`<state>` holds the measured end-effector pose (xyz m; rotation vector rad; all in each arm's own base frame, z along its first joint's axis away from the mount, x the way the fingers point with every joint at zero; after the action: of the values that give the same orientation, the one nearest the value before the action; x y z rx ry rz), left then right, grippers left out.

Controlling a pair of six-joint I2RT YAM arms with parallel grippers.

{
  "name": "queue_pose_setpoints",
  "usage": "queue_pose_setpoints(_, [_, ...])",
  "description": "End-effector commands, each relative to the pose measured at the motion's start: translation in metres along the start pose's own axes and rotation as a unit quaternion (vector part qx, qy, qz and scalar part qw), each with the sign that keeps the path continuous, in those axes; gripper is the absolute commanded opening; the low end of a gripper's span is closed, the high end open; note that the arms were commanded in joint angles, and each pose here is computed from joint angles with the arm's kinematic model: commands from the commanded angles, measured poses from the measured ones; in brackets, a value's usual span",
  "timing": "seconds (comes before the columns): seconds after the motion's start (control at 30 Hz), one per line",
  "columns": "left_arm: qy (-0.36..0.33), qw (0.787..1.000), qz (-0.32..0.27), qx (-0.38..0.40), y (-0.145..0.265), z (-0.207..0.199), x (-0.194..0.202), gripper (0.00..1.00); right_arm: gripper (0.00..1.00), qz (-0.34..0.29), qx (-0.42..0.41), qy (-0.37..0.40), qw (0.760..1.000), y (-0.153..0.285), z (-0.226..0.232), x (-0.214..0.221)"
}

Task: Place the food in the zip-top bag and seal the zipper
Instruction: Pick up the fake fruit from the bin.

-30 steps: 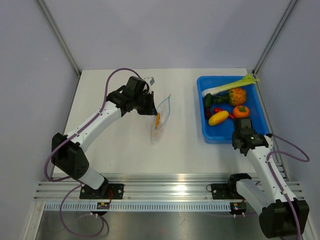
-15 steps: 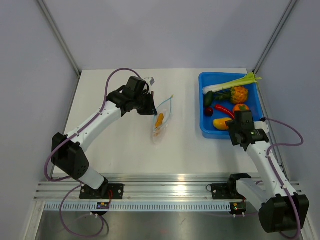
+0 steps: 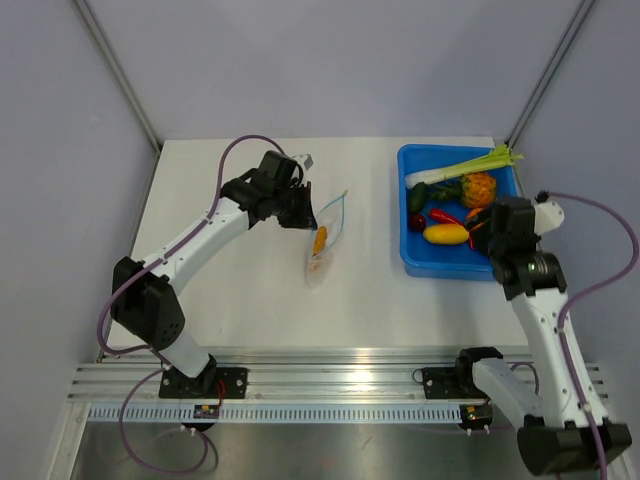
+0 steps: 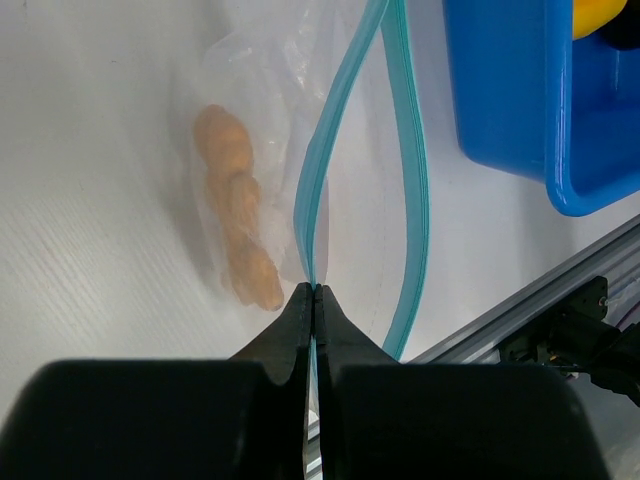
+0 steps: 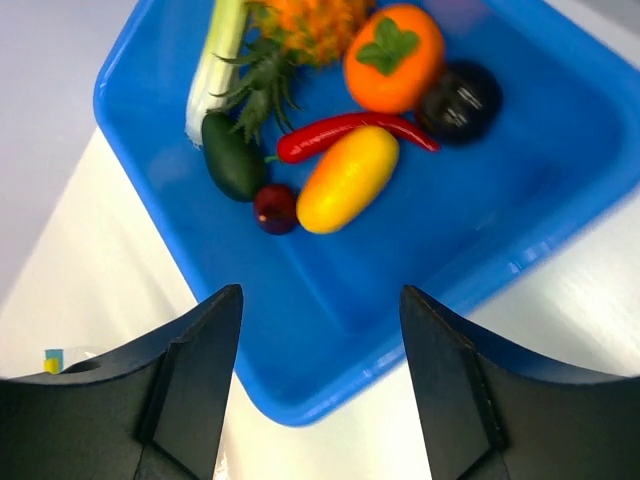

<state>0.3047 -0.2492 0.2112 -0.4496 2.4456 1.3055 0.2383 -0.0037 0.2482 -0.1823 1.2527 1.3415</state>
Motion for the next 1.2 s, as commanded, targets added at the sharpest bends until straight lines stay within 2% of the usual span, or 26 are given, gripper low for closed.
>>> queue_pose_setpoints(0.0, [-0.015, 0.999, -0.029, 0.027, 0.01, -0.016, -0.017, 0.0, 0.71, 0.025, -0.016, 0.125, 0.992, -0.025, 0.044, -0.027])
queue_pose_setpoints(0.03, [-0.014, 0.999, -0.029, 0.026, 0.011, -0.015, -0.016, 0.0, 0.72, 0.075, 0.019, 0.151, 0.986, -0.045, 0.041, -0.013])
queue_pose_setpoints(0.13, [-0.015, 0.999, -0.032, 0.022, 0.012, -0.012, -0.014, 0.0, 0.73, 0.114, 0.031, 0.154, 0.981, -0.068, 0.053, -0.005])
queue_pose_setpoints(0.23, [-0.016, 0.999, -0.034, 0.015, 0.016, -0.009, -0.012, 0.0, 0.74, 0.142, 0.024, 0.107, 0.984, -0.083, 0.06, 0.012])
queue_pose_setpoints(0.4, [-0.021, 0.999, -0.037, 0.014, 0.022, -0.008, -0.011, 0.0, 0.74, 0.202, 0.052, 0.006, 0.978, -0.112, 0.043, 0.044])
queue_pose_setpoints(0.5, [-0.023, 0.999, -0.038, 0.013, 0.024, -0.007, -0.008, 0.0, 0.74, 0.216, 0.058, -0.032, 0.974, -0.125, 0.03, 0.051])
queue_pose_setpoints(0.77, [-0.026, 0.999, -0.037, 0.011, 0.024, -0.003, -0.005, 0.0, 0.77, 0.262, 0.119, -0.032, 0.957, -0.146, 0.005, 0.084])
queue_pose_setpoints(0.97, [-0.028, 0.999, -0.039, 0.009, 0.027, -0.002, -0.004, 0.0, 0.77, 0.273, 0.129, -0.038, 0.952, -0.167, -0.001, 0.103])
queue_pose_setpoints(1.07, [-0.031, 0.999, -0.041, 0.009, 0.028, -0.003, -0.004, 0.0, 0.74, 0.253, 0.113, -0.045, 0.96, -0.177, 0.001, 0.105])
queue_pose_setpoints(1.17, [-0.032, 0.999, -0.042, 0.009, 0.03, -0.003, -0.005, 0.0, 0.7, 0.205, 0.094, -0.054, 0.973, -0.184, 0.002, 0.097])
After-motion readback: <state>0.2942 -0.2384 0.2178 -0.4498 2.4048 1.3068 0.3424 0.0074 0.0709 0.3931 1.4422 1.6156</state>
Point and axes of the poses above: each gripper's point midway between its finger pads, its own y axis back along the fingers, its own z axis along the line the jaws close on, x = y × z, the point moved 3 cm from there along y, back along the fingers, and after that the axes turned 10 degrees about y, right-handed, at the moved point
